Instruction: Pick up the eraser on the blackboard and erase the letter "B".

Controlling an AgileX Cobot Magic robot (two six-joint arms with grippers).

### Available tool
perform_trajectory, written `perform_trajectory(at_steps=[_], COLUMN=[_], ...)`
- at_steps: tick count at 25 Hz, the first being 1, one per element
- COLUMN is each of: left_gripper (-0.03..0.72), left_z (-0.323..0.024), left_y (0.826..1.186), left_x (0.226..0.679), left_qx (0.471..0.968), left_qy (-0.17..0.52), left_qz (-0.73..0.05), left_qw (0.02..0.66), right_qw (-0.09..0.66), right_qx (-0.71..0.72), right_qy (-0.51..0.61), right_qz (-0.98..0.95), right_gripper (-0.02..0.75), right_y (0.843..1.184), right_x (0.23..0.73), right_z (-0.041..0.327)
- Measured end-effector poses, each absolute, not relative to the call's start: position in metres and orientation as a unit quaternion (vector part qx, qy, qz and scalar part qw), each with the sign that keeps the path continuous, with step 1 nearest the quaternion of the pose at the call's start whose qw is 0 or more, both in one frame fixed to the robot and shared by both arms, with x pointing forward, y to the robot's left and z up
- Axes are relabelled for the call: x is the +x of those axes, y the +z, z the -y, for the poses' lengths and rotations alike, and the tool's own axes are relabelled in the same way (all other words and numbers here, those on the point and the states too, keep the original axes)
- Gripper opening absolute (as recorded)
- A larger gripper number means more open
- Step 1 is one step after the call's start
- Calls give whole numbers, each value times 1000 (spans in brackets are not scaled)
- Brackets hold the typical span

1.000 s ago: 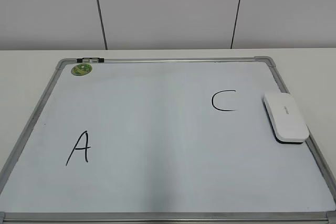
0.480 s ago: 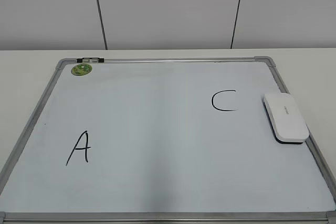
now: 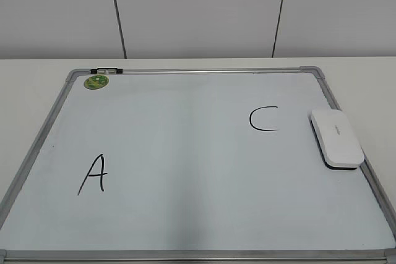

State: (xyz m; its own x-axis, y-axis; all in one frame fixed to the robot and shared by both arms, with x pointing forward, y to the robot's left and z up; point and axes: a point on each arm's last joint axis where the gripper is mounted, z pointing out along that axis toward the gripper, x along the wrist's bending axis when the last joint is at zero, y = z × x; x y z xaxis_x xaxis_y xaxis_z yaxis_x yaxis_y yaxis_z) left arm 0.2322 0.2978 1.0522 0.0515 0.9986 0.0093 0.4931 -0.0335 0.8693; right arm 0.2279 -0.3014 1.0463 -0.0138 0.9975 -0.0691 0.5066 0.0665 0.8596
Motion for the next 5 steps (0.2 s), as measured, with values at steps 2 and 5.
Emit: perform_trajectory(at_steps=[2, 5], left_gripper=[430, 430], left_z=[-298, -298], left_y=[1052, 1052], left_x=[232, 232], left_qx=[628, 628], left_qy=[349, 349], left_qz=[-594, -594], left_qw=[362, 362], right_qw=[370, 370], right_qx=[597, 597], right_qy=[332, 332], right_qz=[-630, -630], right_gripper=[591, 591], right_y=[1046, 1046], right_x=[228, 228], right_z=[301, 301])
